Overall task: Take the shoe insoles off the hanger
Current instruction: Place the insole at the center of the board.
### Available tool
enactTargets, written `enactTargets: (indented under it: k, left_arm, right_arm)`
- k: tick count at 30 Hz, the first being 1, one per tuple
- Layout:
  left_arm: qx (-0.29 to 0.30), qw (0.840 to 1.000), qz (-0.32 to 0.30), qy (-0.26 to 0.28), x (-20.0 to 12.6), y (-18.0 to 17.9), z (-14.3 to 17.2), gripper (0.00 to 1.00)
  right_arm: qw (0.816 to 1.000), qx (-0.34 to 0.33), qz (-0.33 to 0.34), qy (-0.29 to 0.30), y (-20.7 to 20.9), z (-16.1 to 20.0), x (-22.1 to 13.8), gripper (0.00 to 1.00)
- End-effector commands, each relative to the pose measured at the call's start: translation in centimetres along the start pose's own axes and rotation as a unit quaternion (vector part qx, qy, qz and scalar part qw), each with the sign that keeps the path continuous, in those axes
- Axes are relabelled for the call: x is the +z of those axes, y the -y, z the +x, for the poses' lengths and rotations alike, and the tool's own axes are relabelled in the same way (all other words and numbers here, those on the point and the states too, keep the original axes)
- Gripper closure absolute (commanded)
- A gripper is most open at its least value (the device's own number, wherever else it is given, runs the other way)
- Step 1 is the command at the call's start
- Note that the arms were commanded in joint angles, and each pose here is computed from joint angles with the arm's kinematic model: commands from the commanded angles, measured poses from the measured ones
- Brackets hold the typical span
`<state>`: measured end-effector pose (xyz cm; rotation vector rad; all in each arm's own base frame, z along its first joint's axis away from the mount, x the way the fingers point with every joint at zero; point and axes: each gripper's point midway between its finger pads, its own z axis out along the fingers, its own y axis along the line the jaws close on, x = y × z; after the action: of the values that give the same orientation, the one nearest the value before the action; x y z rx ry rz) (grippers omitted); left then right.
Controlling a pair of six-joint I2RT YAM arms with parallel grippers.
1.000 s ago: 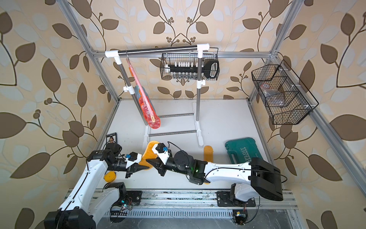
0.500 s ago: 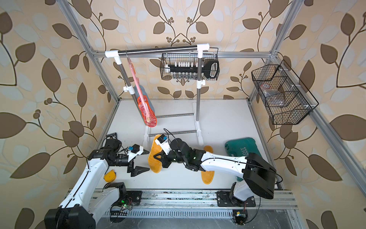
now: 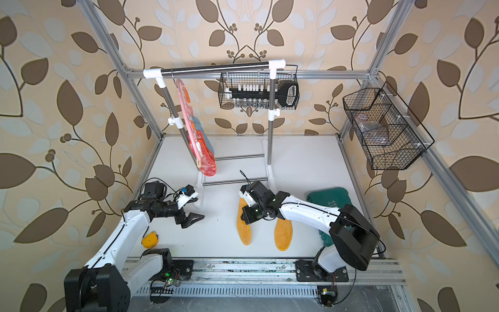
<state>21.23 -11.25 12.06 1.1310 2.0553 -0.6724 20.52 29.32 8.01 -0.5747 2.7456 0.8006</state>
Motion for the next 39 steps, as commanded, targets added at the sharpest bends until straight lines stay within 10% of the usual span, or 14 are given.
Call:
enactTargets:
  k: [1,5,15,39]
  left_arm:
    - [-0.026,0.998,-0.043,-0.024,-0.4,-1.9,1.0,0.01]
    - [-0.053,0.997,-0.049,-0.018,-0.9,-2.5,1.4,0.01]
    - [-0.062,0.997,-0.042,-0.011,-1.0,-2.4,1.4,0.01]
    - [-0.058,0.997,-0.041,-0.009,-1.1,-2.1,1.4,0.01]
  right_arm:
    - [0.994,0.026,0.078,-0.068,4.8,3.6,0.3,1.0]
    - [0.989,0.055,0.113,-0.078,7.9,4.3,0.8,1.0]
    - [0.978,0.061,0.184,-0.083,10.8,4.8,1.0,0.62]
    - [0.966,0.102,0.233,-0.051,12.7,7.0,-1.8,0.53]
